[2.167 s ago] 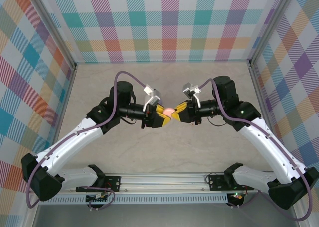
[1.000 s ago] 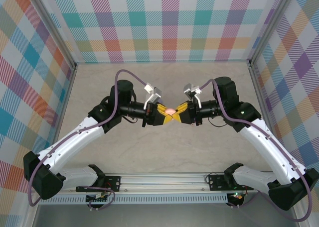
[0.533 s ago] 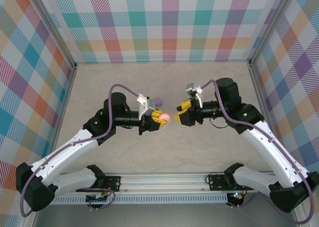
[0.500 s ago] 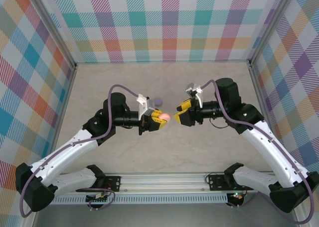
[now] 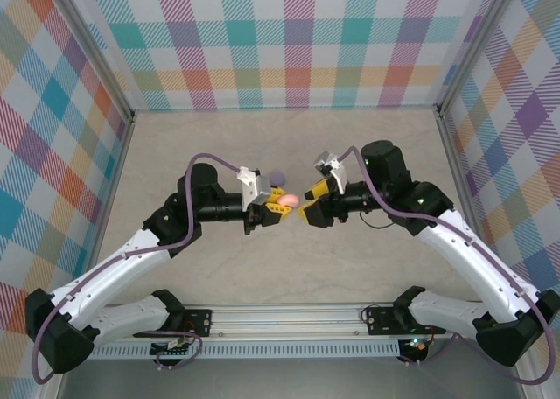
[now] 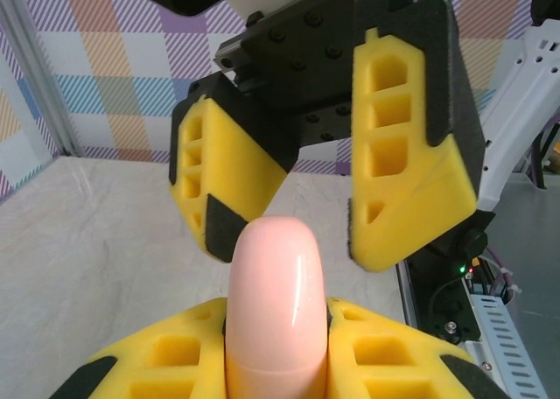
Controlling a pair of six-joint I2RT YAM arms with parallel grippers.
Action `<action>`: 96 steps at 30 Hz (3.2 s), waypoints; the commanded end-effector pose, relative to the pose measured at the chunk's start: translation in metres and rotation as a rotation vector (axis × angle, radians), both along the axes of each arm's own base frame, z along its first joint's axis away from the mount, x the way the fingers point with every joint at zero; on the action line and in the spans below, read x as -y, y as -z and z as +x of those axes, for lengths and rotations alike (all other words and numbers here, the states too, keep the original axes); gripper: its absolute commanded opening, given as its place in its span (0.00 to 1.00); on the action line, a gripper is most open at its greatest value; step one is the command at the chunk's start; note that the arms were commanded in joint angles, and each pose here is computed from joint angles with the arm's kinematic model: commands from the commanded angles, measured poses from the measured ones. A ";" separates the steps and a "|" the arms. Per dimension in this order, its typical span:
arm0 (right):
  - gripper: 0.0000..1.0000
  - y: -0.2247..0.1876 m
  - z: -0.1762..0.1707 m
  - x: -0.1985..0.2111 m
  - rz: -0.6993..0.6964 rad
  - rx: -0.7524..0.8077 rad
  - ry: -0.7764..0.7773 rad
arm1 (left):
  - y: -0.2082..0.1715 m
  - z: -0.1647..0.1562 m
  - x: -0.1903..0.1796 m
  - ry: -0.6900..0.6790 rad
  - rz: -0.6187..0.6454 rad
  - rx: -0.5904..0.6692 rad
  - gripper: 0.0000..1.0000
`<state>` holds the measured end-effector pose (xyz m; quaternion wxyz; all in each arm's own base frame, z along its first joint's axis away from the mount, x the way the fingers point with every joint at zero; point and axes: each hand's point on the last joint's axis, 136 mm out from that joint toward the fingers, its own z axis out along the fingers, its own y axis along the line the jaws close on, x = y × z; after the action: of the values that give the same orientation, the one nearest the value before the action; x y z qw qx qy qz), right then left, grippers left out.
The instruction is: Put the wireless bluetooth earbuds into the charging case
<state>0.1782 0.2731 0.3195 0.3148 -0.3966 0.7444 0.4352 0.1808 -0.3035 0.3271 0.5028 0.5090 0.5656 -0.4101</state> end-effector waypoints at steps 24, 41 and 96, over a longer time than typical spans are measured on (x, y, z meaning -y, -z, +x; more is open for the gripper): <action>0.63 -0.014 0.034 0.009 -0.011 0.096 0.205 | -0.007 -0.033 0.005 0.136 0.017 0.066 0.03; 0.69 -0.018 0.017 0.014 -0.003 0.108 0.162 | -0.009 -0.013 0.006 0.026 -0.014 0.023 0.02; 0.19 -0.033 -0.020 -0.004 0.152 0.109 -0.085 | -0.029 -0.008 0.018 0.043 -0.121 -0.119 0.24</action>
<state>0.1621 0.2731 0.3436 0.3571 -0.4250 0.6913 0.4627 0.1703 -0.3187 0.3401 0.4587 0.4783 0.5768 -0.4775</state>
